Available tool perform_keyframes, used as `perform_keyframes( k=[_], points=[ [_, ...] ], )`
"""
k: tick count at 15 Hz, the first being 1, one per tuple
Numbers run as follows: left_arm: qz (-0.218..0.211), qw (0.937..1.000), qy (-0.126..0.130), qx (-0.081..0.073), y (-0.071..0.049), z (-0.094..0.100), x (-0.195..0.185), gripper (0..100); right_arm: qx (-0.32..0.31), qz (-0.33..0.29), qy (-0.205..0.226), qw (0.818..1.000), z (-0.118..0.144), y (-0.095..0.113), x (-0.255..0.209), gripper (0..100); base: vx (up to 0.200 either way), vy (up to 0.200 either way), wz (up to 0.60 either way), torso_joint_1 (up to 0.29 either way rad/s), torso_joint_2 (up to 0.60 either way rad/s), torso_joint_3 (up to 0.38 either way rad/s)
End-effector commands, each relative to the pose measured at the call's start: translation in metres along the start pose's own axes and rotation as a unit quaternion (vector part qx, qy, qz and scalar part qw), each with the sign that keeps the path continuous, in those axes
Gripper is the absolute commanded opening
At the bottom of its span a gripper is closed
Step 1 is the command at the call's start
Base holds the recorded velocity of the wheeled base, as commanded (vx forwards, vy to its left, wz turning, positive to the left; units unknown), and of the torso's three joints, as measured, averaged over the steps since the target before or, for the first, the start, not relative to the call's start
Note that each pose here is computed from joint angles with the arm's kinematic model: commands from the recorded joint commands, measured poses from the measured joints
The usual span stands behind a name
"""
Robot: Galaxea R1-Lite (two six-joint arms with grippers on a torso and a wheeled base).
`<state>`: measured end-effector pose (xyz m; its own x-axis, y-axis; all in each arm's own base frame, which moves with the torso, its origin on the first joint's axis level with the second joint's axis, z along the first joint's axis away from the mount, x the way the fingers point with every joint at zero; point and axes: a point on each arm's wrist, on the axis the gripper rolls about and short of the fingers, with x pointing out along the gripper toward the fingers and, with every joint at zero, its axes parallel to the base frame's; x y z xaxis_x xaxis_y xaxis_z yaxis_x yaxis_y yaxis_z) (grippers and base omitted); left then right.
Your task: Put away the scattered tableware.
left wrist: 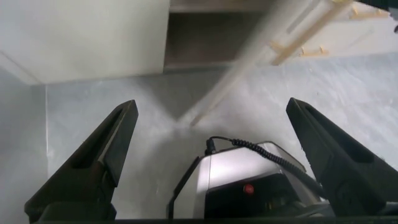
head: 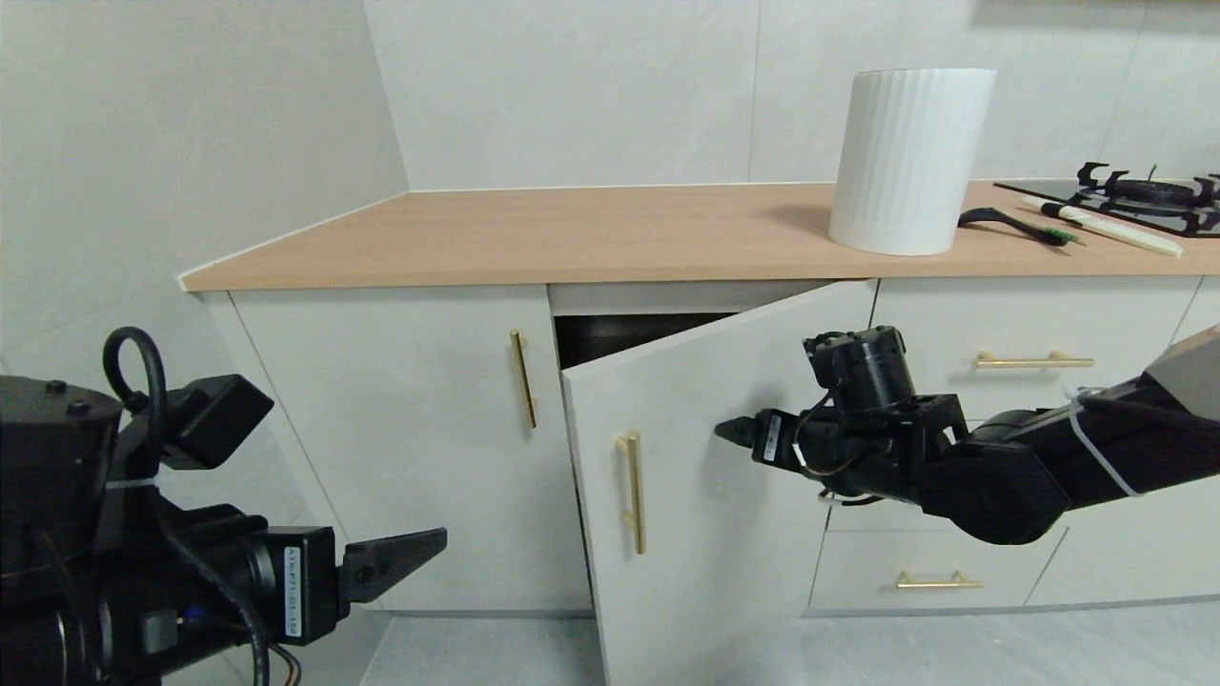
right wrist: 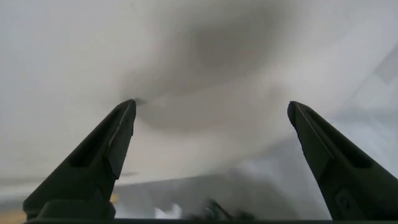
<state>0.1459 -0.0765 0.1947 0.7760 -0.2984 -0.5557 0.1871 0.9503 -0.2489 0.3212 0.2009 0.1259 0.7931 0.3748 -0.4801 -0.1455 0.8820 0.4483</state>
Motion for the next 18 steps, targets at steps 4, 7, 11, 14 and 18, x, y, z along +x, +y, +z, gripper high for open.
perform_keyframes(
  k=[4,7,11,14,18],
  points=[
    [0.001,1.0000,0.000,-0.001,0.000,0.000,0.000,100,0.025,0.021,-0.042,0.999,-0.003,0.004,0.016,100,0.000,0.000,0.00,0.000,0.00,0.000],
    [0.001,1.0000,0.001,-0.001,0.000,0.000,0.001,100,0.042,0.002,-0.063,0.997,0.000,0.006,0.029,100,0.000,0.000,0.00,0.000,0.00,0.000],
    [0.003,1.0000,0.005,0.000,0.000,-0.001,0.003,100,0.064,-0.033,-0.099,0.992,0.003,0.006,0.050,100,0.000,0.000,0.00,0.000,0.00,0.000],
    [0.002,1.0000,0.006,0.000,0.000,-0.001,0.003,100,0.072,-0.056,-0.122,0.988,0.006,0.004,0.063,100,0.000,0.000,0.00,0.000,0.00,0.000],
    [0.002,1.0000,0.006,0.000,0.000,-0.001,0.003,100,0.080,-0.093,-0.155,0.980,0.011,-0.003,0.081,100,0.000,0.000,0.00,0.000,0.00,0.000]
  ],
)
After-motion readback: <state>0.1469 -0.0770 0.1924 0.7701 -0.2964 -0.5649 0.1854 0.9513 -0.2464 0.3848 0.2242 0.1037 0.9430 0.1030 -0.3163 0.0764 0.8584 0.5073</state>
